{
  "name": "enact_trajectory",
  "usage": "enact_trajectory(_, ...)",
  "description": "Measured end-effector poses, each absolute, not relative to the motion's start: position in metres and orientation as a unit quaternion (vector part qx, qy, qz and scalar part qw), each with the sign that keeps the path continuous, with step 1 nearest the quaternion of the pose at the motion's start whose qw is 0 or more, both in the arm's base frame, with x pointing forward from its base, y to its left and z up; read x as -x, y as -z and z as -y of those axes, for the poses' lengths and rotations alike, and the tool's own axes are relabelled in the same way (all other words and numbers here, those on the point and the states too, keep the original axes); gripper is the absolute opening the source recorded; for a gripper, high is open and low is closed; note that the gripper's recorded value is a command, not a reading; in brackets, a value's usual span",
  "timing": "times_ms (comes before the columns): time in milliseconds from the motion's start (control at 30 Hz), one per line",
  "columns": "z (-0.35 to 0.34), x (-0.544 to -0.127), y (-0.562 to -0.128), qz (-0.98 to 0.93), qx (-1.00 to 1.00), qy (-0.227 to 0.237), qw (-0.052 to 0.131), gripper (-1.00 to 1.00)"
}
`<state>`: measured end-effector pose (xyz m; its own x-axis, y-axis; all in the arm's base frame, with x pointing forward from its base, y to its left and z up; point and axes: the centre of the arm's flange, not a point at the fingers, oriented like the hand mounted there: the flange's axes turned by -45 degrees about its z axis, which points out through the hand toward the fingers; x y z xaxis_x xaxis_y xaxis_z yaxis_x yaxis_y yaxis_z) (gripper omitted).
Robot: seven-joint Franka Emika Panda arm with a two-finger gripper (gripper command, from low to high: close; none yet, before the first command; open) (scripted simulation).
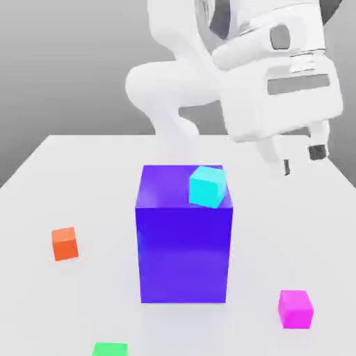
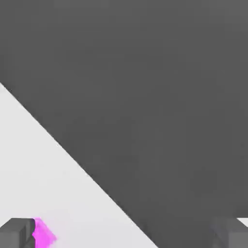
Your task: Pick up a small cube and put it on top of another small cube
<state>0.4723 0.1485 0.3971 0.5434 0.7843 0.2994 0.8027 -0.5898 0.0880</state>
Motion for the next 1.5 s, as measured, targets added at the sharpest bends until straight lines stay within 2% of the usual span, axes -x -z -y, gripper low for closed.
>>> enact_trajectory(167,-0.197,-0.452,-0.303,0.576,0.812,0.087,0.022,0.0)
enact_trajectory(333,-0.211,-0.425,-0.215,0.673,0.739,0.019,0.005,0.0)
enact_trajectory(500,-0.215,-0.417,-0.148,0.699,0.715,0.001,-0.001,0.0)
enact_trajectory(533,-0.214,-0.416,-0.135,0.7,0.714,0.0,-0.001,-1.0)
enact_trajectory(767,-0.214,-0.416,-0.132,0.7,0.714,-0.001,0.0,-1.0)
enact_trajectory(933,-0.213,-0.416,-0.184,0.698,0.716,-0.001,0.0,-1.0)
enact_trajectory(1200,-0.117,-0.484,-0.203,0.705,0.709,-0.003,-0.014,-1.0)
enact_trajectory(1500,-0.015,-0.519,-0.219,0.753,0.658,-0.008,-0.007,-1.0)
